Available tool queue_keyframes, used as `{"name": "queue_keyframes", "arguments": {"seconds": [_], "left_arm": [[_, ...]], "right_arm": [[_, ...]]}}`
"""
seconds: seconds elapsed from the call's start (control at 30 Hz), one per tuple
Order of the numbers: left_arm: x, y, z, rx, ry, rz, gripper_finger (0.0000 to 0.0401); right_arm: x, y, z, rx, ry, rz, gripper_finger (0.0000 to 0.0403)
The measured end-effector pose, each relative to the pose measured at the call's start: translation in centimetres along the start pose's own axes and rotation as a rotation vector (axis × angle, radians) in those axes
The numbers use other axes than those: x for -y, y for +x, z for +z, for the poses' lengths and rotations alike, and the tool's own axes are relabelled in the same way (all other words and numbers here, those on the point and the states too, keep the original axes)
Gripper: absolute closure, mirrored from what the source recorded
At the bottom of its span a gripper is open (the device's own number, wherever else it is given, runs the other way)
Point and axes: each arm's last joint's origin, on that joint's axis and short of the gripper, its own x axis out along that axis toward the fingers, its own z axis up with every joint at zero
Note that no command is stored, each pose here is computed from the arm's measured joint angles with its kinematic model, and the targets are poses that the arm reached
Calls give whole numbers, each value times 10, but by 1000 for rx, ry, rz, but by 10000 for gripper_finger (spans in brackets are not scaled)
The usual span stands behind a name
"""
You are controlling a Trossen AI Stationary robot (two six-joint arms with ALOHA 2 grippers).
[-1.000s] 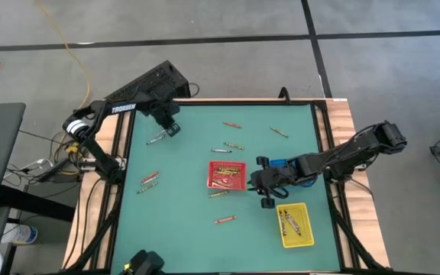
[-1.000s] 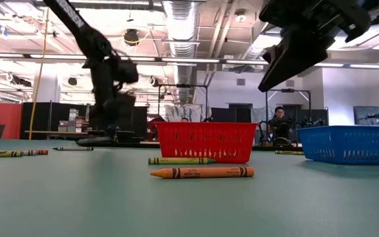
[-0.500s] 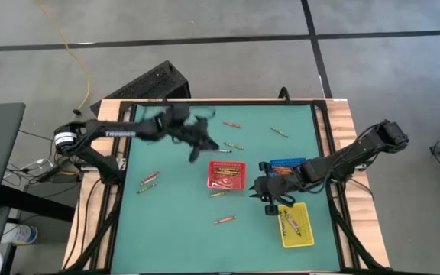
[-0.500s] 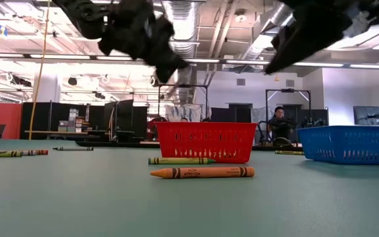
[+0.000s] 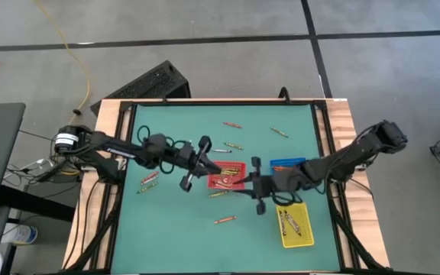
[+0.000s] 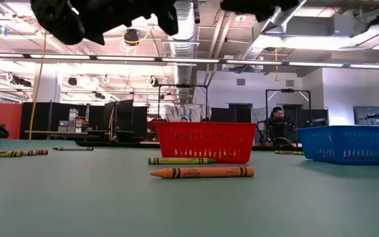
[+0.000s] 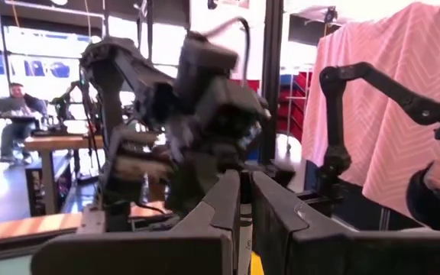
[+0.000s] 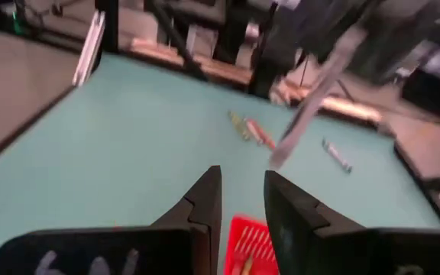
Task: Sort crayons
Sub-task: Put the black crayon into the yellow basket
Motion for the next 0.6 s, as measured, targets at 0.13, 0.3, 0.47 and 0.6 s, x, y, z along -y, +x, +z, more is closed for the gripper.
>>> {"name": "queue_keyframes", "arguments": {"seconds": [0.13, 0.3, 0.47, 0.6], "left_arm": [[6, 3, -1, -3, -7, -12, 390], [8, 4, -3, -4, 36, 40, 390], [8, 4, -3, -4, 52, 75, 390], [8, 4, -3, -8, 51, 75, 390]], "right_arm": [[13, 5, -2, 0, 13, -17, 302], [23, 8, -2, 39, 31, 134, 302], [34, 11, -3, 53, 46, 146, 298], [43, 12, -4, 53, 55, 115, 285]]}}
